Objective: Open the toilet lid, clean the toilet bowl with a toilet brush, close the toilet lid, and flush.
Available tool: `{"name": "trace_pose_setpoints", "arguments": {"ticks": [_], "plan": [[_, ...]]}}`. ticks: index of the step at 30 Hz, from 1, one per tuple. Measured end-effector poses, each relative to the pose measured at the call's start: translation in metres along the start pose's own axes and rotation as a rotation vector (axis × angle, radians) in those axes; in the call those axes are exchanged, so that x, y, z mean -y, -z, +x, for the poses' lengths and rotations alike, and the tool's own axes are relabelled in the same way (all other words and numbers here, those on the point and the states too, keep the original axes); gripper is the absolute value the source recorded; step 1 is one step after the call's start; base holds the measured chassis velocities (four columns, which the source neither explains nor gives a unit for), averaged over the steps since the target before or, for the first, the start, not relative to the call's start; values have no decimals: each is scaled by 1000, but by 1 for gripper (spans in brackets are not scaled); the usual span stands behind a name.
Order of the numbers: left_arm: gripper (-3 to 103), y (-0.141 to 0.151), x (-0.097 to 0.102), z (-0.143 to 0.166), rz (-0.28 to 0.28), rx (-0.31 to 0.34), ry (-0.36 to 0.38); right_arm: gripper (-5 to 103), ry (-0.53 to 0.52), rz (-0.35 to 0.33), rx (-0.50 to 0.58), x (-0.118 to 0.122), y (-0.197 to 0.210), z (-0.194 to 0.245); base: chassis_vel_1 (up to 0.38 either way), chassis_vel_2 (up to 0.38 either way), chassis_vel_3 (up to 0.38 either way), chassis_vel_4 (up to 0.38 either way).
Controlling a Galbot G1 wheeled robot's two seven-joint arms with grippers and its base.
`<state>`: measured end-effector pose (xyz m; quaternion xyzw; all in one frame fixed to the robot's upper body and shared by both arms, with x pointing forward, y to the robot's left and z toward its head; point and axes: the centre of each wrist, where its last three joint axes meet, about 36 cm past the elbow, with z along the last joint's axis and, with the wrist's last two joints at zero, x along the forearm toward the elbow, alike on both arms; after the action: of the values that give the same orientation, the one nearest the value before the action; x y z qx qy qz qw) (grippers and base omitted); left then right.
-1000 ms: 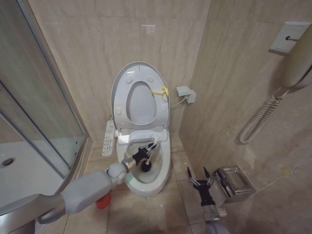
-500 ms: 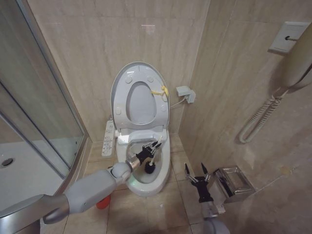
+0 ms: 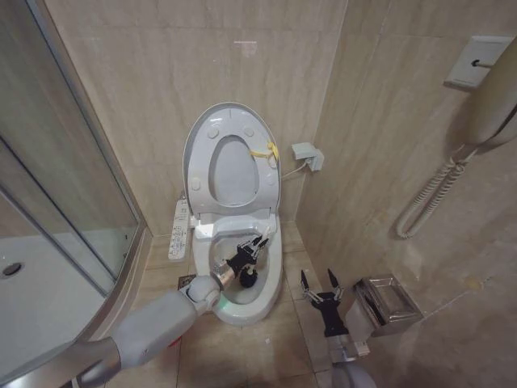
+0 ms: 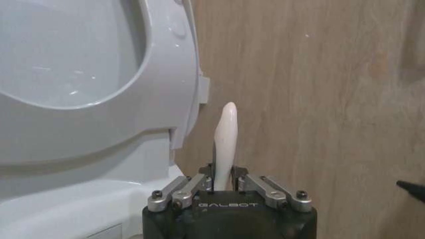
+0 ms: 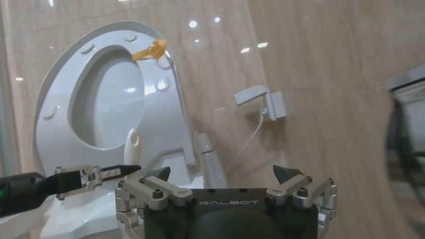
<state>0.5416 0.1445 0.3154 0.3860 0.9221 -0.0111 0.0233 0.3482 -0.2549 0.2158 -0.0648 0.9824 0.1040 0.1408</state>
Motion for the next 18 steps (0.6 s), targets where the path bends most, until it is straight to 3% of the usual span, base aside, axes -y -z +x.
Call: {"name": "trace_pose_setpoints", "arguments": {"ticks": [9,18], "plan": [[17,-7,-16,28,-1,5,20,100,97,6,-18,0,-13,3,0,0,0,0],[17,0,-20,15,-7,25,-4,100,217,-36,-21,-1,-14,29,0,0,0,0]]}}
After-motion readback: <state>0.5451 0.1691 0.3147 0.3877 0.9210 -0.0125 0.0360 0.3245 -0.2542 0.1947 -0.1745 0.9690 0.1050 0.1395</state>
